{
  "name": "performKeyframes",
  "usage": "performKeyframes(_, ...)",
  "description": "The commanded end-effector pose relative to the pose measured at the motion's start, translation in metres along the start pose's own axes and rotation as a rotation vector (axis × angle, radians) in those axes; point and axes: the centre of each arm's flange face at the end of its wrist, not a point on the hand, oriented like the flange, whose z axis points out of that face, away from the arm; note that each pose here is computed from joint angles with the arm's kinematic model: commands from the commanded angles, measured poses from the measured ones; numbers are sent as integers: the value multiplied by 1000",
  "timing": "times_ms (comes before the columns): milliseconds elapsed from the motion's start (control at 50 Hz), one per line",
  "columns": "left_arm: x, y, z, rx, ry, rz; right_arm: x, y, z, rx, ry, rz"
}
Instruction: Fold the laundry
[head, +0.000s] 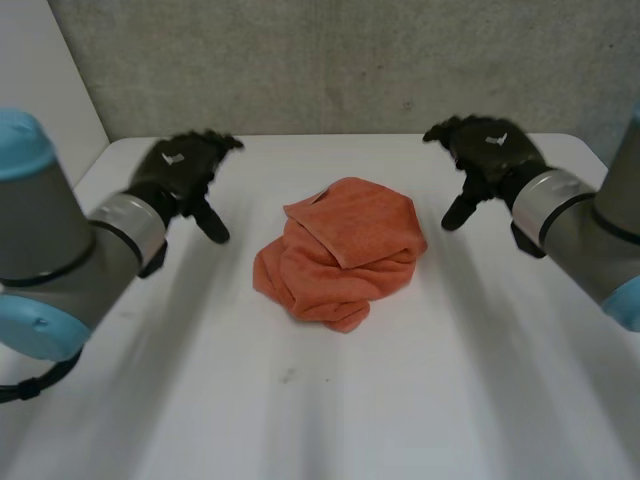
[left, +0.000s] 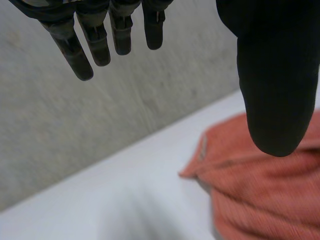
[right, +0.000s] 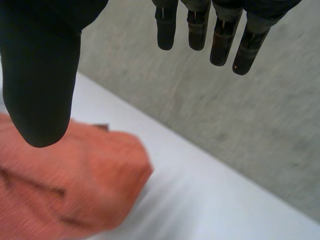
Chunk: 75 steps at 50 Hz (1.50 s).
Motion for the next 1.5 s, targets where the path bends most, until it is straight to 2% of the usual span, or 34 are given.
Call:
performKeyframes(20,28,52,21,-116,92,28,-32,41,22,-81,-106,21)
performKeyframes(160,53,87,40,-149,188,32,-62,80,48,-124,-170,18)
performKeyframes(280,63,102,52,-130,208,41,-73,97,64,-121,-172,11)
performKeyframes(380,63,105,59,-107,197,46,-71,95,75,-63,-134,-1)
performKeyframes(460,58,87,63,-30,160,57,-64,81,80,5,-109,-10)
performKeyframes(540,52,43,56,88,119,88,-53,28,75,138,-65,-21)
performKeyframes(560,51,35,54,110,111,93,-48,3,68,193,-36,-10)
performKeyframes(640,47,5,40,179,88,108,-38,-37,47,270,11,41)
performKeyframes(680,45,-19,17,212,81,110,-36,-45,37,274,25,50)
performKeyframes(760,46,-18,-18,175,93,108,-35,-45,13,213,29,46)
performKeyframes(840,50,-4,-60,106,112,110,-28,-27,-15,31,35,5)
performKeyframes(880,55,6,-82,58,135,106,-24,-5,-30,-123,26,-27)
performKeyframes(940,62,17,-100,6,161,105,-31,26,-51,-319,-31,-73)
performKeyframes(1000,69,35,-115,-85,197,107,-39,42,-65,-429,-90,-107)
performKeyframes(1060,71,43,-119,-146,209,118,-40,44,-67,-436,-106,-113)
performKeyframes(1140,69,44,-111,-164,203,153,-37,37,-59,-374,-89,-122)
performKeyframes(1300,63,20,-93,-73,176,160,-37,-8,-57,-92,-90,-192)
performKeyframes(1380,62,22,-81,-81,173,162,-52,-5,-60,-33,-208,-302)
performKeyframes(1400,62,25,-78,-91,175,164,-58,-1,-63,-17,-269,-369)
performKeyframes(1440,63,31,-73,-112,179,166,-60,2,-64,-11,-295,-404)
performKeyframes(1500,64,41,-60,-139,190,164,-68,10,-65,9,-372,-554)
